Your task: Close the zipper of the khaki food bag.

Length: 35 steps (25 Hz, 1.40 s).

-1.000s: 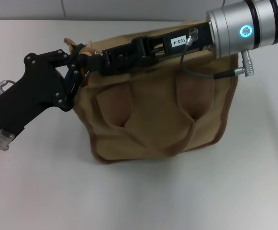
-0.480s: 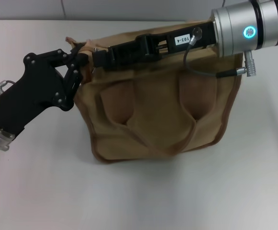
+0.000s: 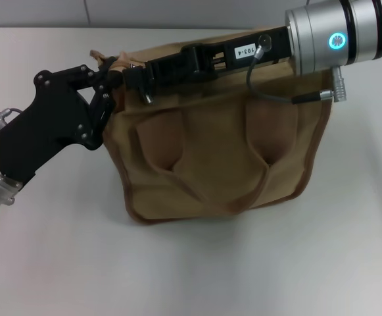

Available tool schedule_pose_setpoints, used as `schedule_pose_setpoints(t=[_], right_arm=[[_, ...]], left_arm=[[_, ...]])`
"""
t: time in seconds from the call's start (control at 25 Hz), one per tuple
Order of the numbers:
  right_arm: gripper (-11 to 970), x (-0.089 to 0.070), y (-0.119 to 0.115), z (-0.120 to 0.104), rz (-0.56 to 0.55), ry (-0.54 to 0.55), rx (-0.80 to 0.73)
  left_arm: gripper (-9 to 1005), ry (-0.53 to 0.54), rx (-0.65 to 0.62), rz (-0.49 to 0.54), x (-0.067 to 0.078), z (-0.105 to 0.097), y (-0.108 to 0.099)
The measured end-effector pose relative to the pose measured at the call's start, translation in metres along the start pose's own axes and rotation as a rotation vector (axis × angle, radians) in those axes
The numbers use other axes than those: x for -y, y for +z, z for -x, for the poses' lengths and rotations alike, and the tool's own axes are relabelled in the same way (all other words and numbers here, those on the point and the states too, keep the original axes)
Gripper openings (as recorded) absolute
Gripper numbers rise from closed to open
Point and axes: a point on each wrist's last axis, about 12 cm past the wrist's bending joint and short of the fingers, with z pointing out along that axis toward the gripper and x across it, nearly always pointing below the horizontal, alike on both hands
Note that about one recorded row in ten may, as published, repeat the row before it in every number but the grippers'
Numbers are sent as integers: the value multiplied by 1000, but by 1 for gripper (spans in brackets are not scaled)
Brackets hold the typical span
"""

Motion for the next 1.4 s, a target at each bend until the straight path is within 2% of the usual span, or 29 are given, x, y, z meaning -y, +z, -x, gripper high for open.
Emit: schedule_pose_setpoints(t=[0.44, 0.56, 0.72, 0.96, 1.16, 1.4], right_arm=[[321, 0, 2, 1, -18, -13, -24], [307, 0, 3, 0, -15, -52, -31], [108, -2, 5, -1, -19, -95, -47], [-1, -2, 1, -4, -24, -132, -44], [-1, 3, -5, -9, -41, -139, -18], [-1, 10, -24, -21, -91, -156, 37]], left_arm=[[45, -3, -2, -2, 0, 0, 0], [44, -5, -1, -5, 0, 0, 1], [43, -9, 2, -1, 2, -1, 2], [42, -12, 0, 6, 1, -1, 0], [49, -15, -4, 22, 1, -1, -5], [57, -14, -22, 69, 0, -2, -14]])
